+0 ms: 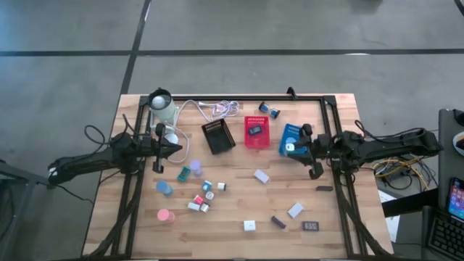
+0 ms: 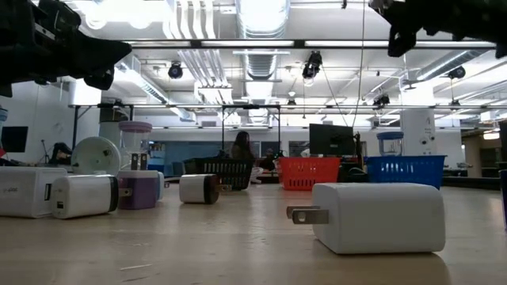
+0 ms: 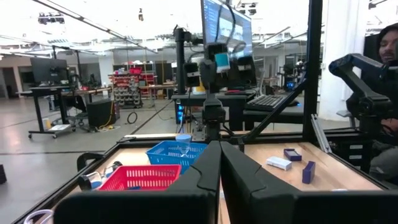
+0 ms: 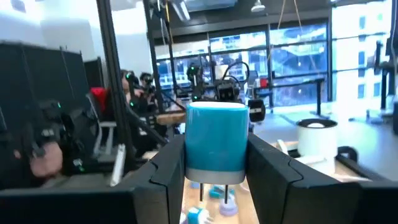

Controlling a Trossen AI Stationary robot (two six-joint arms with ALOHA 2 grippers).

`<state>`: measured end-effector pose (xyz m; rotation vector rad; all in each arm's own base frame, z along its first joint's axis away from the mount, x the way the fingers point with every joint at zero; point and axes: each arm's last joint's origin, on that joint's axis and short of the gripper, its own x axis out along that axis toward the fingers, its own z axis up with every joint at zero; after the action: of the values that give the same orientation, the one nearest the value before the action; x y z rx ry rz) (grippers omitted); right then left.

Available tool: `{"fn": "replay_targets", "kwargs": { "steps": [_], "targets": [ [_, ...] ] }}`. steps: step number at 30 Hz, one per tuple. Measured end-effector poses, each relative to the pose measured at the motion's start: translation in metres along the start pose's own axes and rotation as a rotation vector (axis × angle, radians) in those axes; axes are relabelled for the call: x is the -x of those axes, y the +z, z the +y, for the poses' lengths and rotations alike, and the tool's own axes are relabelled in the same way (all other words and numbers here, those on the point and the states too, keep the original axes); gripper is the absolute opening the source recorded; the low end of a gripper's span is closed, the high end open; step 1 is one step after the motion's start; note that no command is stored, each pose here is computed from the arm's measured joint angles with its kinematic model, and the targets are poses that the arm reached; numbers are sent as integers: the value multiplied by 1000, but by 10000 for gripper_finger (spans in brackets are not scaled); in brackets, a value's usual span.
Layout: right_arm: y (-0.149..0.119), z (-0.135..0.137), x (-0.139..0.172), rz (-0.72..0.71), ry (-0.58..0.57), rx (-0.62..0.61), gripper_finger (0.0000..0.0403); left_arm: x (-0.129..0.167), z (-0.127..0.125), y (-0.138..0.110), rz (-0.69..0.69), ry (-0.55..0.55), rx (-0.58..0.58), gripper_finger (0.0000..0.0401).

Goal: Pick & Place Office items
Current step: Put the right blue charger adapter into the black bin

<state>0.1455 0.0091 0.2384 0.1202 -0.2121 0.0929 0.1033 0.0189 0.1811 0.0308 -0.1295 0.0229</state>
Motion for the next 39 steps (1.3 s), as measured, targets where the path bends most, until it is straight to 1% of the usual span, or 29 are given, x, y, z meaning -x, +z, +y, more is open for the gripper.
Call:
{"fn": "replay_targets", "kwargs": {
  "steps": [3, 8, 12, 17, 22, 26, 29, 33, 39],
  "targets": [
    [-1, -2, 5, -31, -7, 29, 124, 0, 0, 0, 0, 9, 0, 14],
    [1, -4, 14, -29, -27, 13, 124, 0, 1, 0, 0, 36, -4, 14],
    [0, -4, 20, -30, -25, 7, 124, 0, 1, 0, 1, 37, -21, 14],
    [-8, -4, 28, -44, -24, 17, 124, 0, 1, 0, 1, 37, -20, 14],
    [-17, -5, 38, -93, -18, 24, 124, 0, 1, 0, 0, 37, -6, 14],
    [-25, -5, 44, -112, -18, 47, 124, 0, 1, 0, 1, 44, -25, 14],
    [-21, -5, 47, -145, -22, 90, 124, 0, 2, 0, 2, 79, -49, 14],
    [-13, -4, 49, -191, -20, 118, 124, 0, 4, 0, 3, 128, -64, 14],
    [-14, -4, 49, -185, -22, 135, 124, 0, 4, 0, 4, 144, -100, 14]
  ]
}}
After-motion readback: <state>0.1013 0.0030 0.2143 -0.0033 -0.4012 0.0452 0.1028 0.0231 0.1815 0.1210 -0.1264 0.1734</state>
